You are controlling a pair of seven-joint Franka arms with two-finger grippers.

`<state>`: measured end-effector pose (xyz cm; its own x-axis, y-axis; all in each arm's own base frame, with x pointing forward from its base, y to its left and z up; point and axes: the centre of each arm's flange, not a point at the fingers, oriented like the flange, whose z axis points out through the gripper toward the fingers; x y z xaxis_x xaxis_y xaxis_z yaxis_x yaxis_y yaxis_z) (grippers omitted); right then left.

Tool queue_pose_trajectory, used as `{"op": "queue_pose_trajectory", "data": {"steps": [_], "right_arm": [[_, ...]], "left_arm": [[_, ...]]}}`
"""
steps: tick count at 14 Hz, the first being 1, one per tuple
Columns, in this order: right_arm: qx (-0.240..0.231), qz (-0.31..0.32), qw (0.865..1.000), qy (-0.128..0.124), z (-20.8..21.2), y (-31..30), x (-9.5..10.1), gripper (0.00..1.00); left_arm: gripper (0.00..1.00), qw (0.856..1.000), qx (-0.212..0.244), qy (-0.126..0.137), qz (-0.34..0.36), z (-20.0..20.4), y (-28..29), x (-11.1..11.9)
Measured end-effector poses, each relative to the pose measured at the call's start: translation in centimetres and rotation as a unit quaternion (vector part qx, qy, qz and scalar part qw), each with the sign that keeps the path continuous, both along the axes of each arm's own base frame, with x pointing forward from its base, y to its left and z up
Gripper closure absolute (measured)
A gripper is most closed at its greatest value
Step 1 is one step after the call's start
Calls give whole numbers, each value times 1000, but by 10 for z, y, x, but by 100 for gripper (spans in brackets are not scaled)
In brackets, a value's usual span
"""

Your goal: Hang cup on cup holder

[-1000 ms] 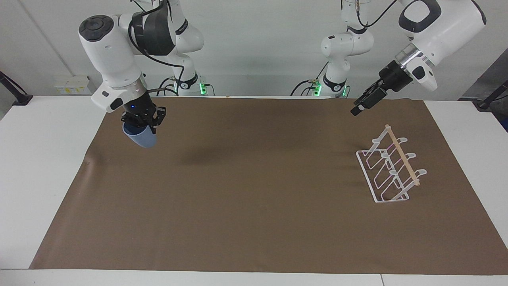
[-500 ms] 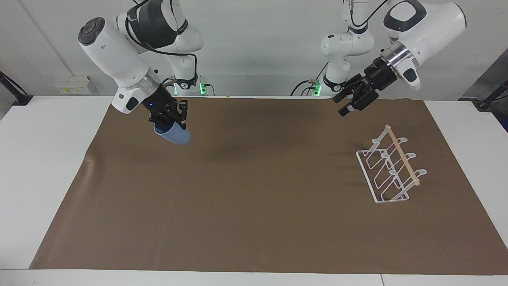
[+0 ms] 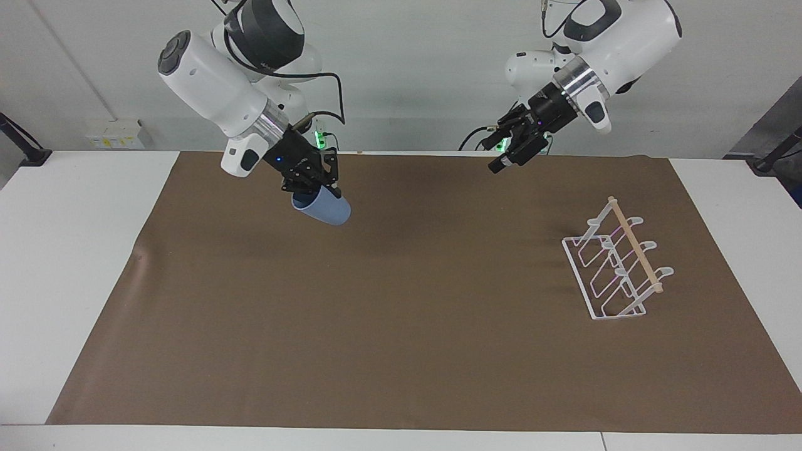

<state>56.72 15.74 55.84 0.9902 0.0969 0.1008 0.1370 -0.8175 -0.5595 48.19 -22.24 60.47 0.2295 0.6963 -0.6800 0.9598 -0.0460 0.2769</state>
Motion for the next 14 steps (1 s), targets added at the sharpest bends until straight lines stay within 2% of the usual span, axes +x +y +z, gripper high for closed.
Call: {"op": "queue_pose_trajectory", "data": {"steps": [4,8,14], "right_arm": [[72,-43,996,0,6,29,-3,95],[131,-96,987,-2,19,72,-8,95],[196,-166,966,8,24,118,-20,95]], "left_arm": [[0,998,-23,25,50,-25,-30,-11],[0,995,-29,27,86,-52,-47,-6],[0,992,-49,3,115,-50,-66,-9]]}}
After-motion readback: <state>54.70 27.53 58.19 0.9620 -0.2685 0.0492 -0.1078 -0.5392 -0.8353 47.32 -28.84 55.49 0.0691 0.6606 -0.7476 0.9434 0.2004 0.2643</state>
